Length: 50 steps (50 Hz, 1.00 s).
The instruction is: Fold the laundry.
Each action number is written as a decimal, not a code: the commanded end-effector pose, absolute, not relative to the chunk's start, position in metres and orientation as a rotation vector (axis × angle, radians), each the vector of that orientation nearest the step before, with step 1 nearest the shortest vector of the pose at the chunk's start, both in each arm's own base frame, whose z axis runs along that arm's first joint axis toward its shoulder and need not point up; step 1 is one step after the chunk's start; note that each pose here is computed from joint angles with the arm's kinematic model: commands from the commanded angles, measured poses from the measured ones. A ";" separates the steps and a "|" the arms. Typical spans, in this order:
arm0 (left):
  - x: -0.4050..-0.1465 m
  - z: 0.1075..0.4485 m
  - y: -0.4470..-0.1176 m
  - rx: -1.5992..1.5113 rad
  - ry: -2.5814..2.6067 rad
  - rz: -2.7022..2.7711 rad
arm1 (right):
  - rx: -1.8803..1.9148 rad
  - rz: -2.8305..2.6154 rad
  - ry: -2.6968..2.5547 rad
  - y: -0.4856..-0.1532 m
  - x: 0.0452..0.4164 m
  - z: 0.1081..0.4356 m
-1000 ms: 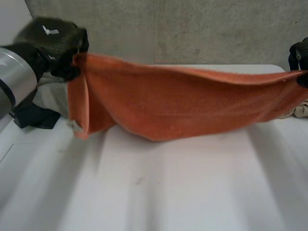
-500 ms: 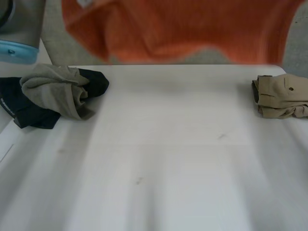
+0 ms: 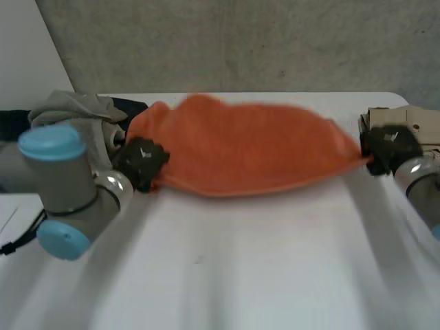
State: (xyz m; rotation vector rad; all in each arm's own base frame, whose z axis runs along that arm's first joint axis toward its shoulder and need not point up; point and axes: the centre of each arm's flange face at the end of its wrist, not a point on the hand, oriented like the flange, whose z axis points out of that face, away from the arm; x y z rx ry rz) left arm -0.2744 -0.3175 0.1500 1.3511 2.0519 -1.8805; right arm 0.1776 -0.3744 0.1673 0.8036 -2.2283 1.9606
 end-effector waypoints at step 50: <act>-0.284 0.146 -0.348 1.143 2.421 -1.689 | 0.788 1.815 -2.310 -0.356 0.164 0.145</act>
